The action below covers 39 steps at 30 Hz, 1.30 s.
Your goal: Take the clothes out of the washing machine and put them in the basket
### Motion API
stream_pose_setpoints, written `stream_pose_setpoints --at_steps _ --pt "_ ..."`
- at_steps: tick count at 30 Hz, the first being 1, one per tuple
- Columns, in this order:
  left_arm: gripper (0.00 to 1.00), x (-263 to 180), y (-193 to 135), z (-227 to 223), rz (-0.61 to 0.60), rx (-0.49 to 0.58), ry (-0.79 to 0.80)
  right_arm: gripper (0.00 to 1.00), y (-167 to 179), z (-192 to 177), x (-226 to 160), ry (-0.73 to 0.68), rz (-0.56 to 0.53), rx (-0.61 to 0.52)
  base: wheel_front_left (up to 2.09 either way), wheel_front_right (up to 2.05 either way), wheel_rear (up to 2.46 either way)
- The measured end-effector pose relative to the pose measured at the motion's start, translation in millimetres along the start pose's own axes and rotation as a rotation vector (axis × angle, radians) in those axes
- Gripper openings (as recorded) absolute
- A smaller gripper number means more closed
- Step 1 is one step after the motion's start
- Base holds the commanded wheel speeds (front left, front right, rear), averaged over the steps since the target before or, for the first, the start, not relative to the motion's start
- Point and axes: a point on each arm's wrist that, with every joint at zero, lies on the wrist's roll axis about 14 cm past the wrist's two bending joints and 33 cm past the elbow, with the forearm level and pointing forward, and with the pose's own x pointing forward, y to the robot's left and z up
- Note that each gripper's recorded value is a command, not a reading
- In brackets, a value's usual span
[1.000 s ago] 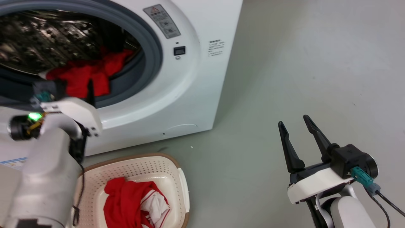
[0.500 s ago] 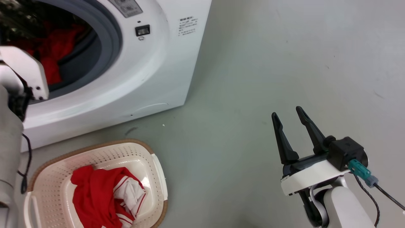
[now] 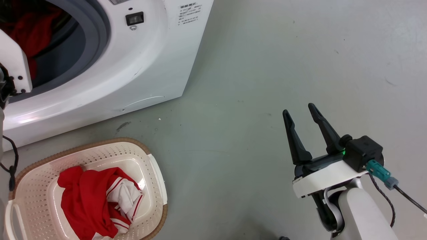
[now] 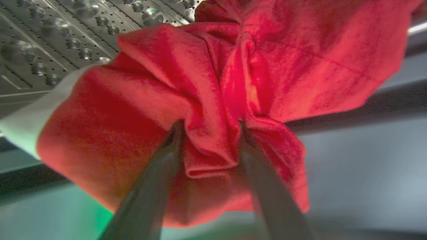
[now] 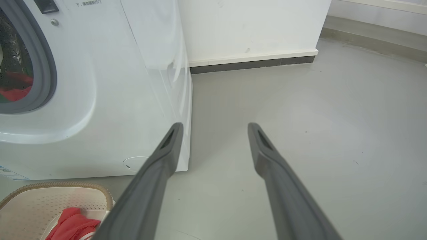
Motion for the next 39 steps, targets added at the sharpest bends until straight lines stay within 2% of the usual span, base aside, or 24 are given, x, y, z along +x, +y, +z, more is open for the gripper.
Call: stream_pose_setpoints --at_steps 6,14,26,39 --pt "0.0 -3 2 2 0.013 0.001 -0.049 1.0 1 6 4 -0.022 0.004 -0.003 0.0 0.0 0.0" --pt "0.0 -39 5 46 0.035 -0.015 -0.334 1.0 4 23 2 -0.072 0.018 -0.019 0.0 0.0 0.0" --pt "0.0 -123 -7 78 0.022 -0.06 -0.7 1.0 14 51 -17 -0.148 0.047 -0.031 0.0 0.0 0.0" --pt "0.0 -207 -10 86 -0.011 -0.084 -0.898 1.0 26 77 -40 -0.207 0.078 -0.023 0.0 0.0 0.0"
